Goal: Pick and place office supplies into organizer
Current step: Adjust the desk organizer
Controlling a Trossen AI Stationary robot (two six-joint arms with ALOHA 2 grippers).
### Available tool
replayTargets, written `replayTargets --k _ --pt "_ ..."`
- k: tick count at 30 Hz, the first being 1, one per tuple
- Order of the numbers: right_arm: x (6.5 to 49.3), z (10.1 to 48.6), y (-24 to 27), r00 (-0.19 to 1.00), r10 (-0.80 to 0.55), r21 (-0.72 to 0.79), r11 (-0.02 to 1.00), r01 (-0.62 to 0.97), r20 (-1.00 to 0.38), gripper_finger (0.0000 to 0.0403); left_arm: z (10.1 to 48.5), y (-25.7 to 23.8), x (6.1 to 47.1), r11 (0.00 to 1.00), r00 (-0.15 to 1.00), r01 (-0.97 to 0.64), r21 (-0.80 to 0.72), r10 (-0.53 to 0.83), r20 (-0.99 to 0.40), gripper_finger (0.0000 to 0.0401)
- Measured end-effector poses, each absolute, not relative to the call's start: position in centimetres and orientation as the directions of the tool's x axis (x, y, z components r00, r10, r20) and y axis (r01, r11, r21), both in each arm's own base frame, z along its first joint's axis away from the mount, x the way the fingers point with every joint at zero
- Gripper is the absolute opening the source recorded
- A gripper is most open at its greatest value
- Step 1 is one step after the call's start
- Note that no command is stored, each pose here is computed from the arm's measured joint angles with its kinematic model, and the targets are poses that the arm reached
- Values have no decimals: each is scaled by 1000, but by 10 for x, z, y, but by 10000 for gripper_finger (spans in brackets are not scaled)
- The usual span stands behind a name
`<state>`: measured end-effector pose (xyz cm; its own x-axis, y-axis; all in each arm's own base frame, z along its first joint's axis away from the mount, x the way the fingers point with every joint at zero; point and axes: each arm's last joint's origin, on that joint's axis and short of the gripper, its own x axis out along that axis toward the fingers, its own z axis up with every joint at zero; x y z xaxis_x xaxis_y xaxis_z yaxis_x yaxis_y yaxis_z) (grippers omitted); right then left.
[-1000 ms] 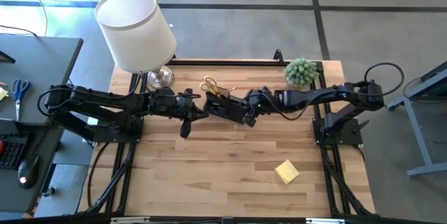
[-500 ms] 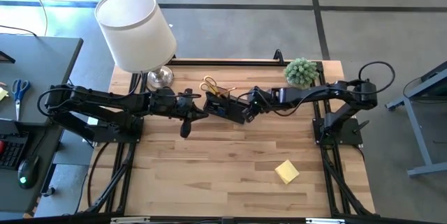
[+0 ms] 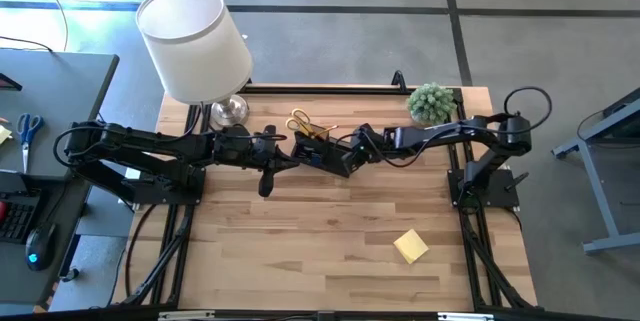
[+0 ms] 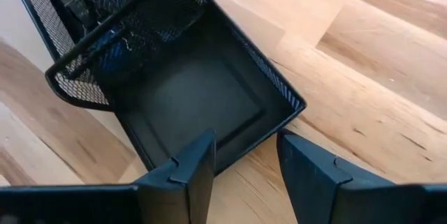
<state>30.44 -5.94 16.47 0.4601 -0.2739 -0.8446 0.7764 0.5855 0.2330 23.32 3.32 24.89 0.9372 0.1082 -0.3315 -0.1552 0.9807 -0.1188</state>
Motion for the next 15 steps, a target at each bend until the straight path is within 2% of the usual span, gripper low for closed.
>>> replayTargets --k 8,15 --pt "305 161 -58 448 -269 224 587 778 -853 146 246 32 232 975 928 -159 -152 95 -361 3" --pt "305 161 -57 443 -268 219 587 779 -856 112 246 32 232 971 927 -161 -174 88 -365 3"
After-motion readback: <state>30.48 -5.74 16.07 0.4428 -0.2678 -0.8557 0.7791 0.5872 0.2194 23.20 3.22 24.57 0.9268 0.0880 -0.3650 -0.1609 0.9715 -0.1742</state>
